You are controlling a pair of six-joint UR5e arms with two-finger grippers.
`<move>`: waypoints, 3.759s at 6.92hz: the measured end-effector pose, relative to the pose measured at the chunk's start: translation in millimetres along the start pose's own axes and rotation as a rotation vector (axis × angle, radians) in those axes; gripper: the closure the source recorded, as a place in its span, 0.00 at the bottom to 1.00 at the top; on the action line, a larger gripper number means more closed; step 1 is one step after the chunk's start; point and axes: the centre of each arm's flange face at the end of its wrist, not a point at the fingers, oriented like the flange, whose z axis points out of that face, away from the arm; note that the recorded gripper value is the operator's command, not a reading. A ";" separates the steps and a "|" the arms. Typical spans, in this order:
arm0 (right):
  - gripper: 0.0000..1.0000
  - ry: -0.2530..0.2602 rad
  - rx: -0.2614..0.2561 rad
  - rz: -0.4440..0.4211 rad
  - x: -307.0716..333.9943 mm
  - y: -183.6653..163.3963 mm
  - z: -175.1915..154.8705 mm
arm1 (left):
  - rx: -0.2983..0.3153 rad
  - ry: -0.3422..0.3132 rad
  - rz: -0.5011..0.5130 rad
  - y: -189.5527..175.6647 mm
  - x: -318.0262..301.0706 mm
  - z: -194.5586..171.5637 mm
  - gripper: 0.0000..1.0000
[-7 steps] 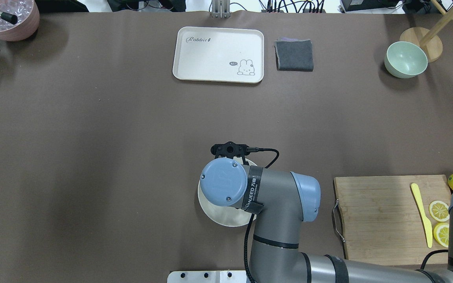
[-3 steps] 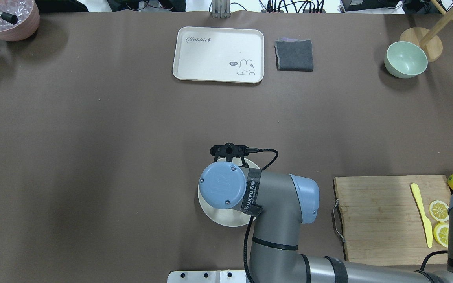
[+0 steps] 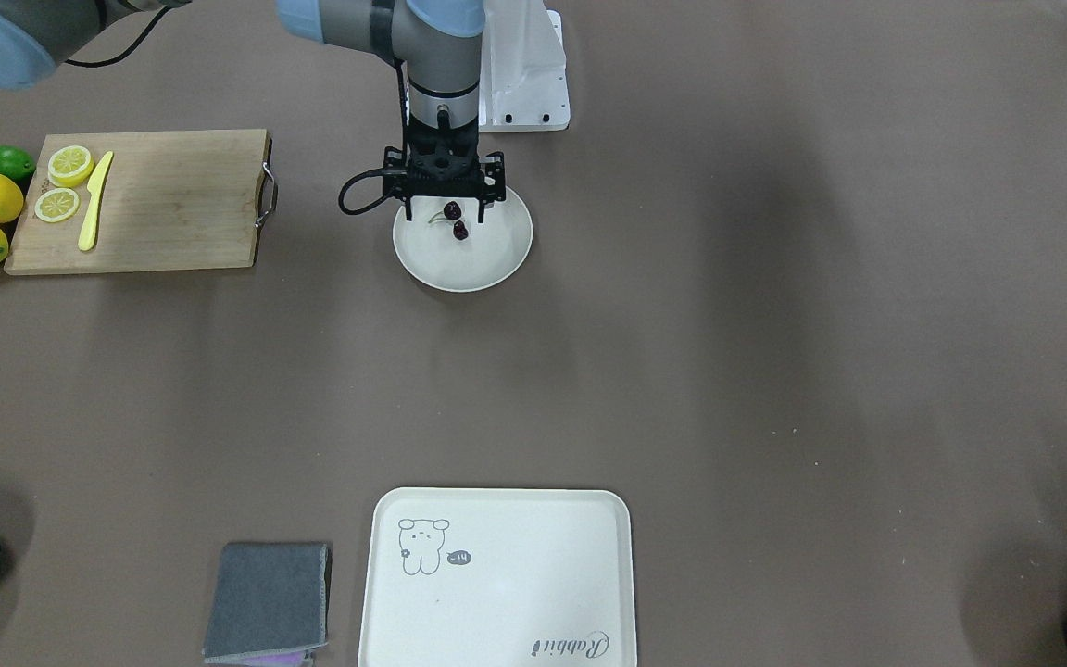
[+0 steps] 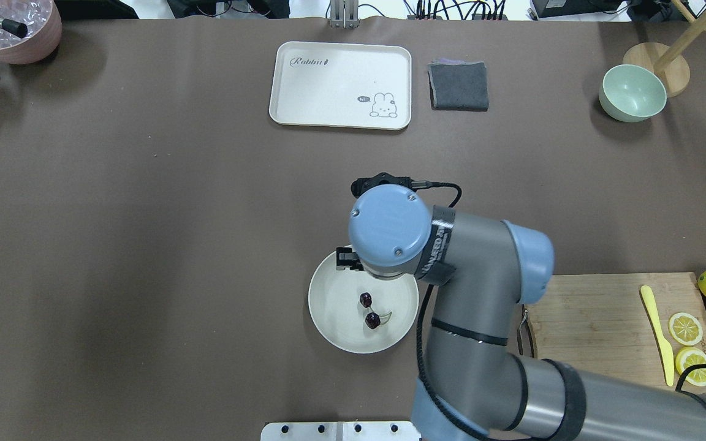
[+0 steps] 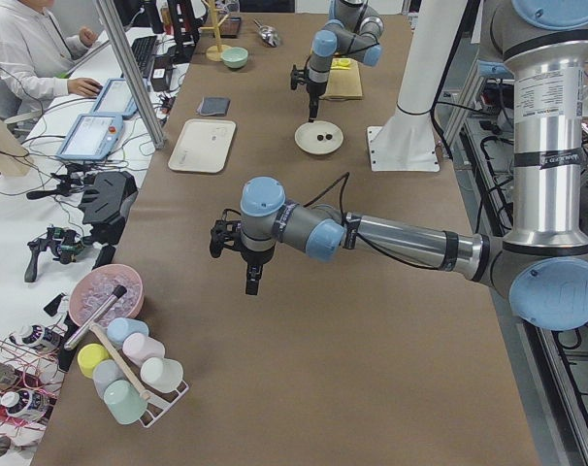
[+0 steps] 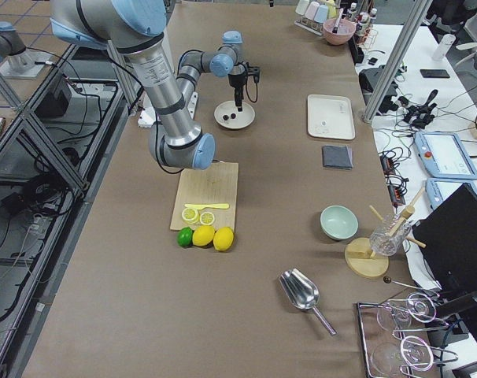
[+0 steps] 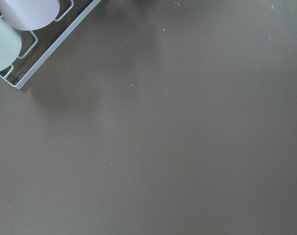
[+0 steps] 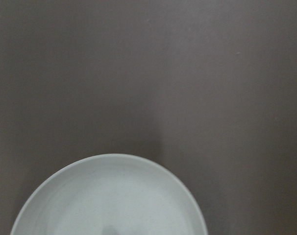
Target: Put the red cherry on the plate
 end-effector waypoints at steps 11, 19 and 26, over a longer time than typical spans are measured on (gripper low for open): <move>0.00 -0.063 -0.164 -0.185 646.7 -66.4 -76.6 | -0.050 0.092 0.118 8.5 64.7 7.3 0.02; 0.00 -0.099 -0.174 -0.081 770.3 -49.1 -51.4 | -0.078 0.001 -0.061 11.6 -81.9 23.7 0.02; 0.00 -0.038 -0.105 -0.161 772.4 -51.3 -55.8 | -0.066 0.023 -0.042 42.3 -87.6 9.0 0.02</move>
